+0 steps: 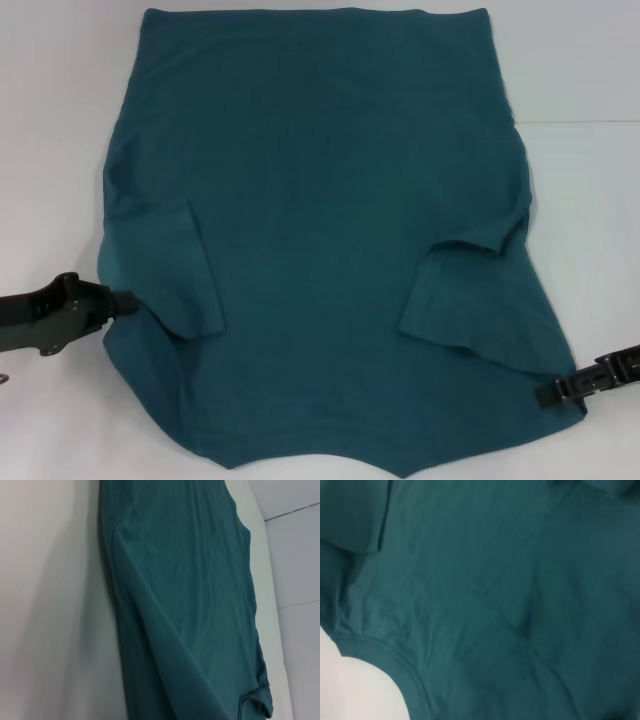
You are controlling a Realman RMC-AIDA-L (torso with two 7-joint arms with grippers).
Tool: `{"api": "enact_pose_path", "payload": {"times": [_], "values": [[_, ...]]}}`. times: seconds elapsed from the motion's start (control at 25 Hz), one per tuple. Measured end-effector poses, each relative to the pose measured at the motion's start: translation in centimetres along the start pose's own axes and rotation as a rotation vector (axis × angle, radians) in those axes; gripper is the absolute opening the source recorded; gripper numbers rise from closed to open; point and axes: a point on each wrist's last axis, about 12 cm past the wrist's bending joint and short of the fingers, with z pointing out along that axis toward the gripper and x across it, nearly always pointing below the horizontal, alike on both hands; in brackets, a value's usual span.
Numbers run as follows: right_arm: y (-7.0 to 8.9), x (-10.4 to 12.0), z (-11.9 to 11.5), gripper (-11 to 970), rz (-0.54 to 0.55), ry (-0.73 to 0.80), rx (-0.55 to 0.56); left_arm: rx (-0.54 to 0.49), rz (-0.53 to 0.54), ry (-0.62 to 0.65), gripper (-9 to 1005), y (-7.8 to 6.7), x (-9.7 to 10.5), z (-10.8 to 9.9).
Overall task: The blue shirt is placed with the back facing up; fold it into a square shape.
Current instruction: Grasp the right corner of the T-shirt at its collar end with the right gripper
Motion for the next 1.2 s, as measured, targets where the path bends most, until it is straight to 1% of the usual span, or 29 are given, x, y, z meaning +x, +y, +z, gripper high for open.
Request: {"api": "enact_pose_path", "payload": {"times": [0.32, 0.44, 0.84, 1.0, 1.2], "values": [[0.8, -0.5, 0.8, 851, -0.018, 0.009, -0.022, 0.0, 0.002, 0.0, 23, -0.1, -0.1, 0.0], [1.0, -0.6, 0.8, 851, -0.018, 0.012, -0.027, 0.0, 0.003, 0.0, 23, -0.1, -0.1, 0.0], [-0.4, 0.1, -1.5, 850, 0.045, -0.006, 0.006, 0.001, 0.002, -0.005, 22, 0.0, -0.1, -0.1], [-0.6, 0.1, -1.7, 850, 0.05, -0.007, 0.01, 0.0, 0.0, -0.008, 22, 0.1, -0.1, -0.2], [-0.5, 0.1, -1.4, 850, 0.048, -0.004, 0.012, 0.001, -0.001, -0.009, 24, 0.1, -0.1, -0.2]]}}
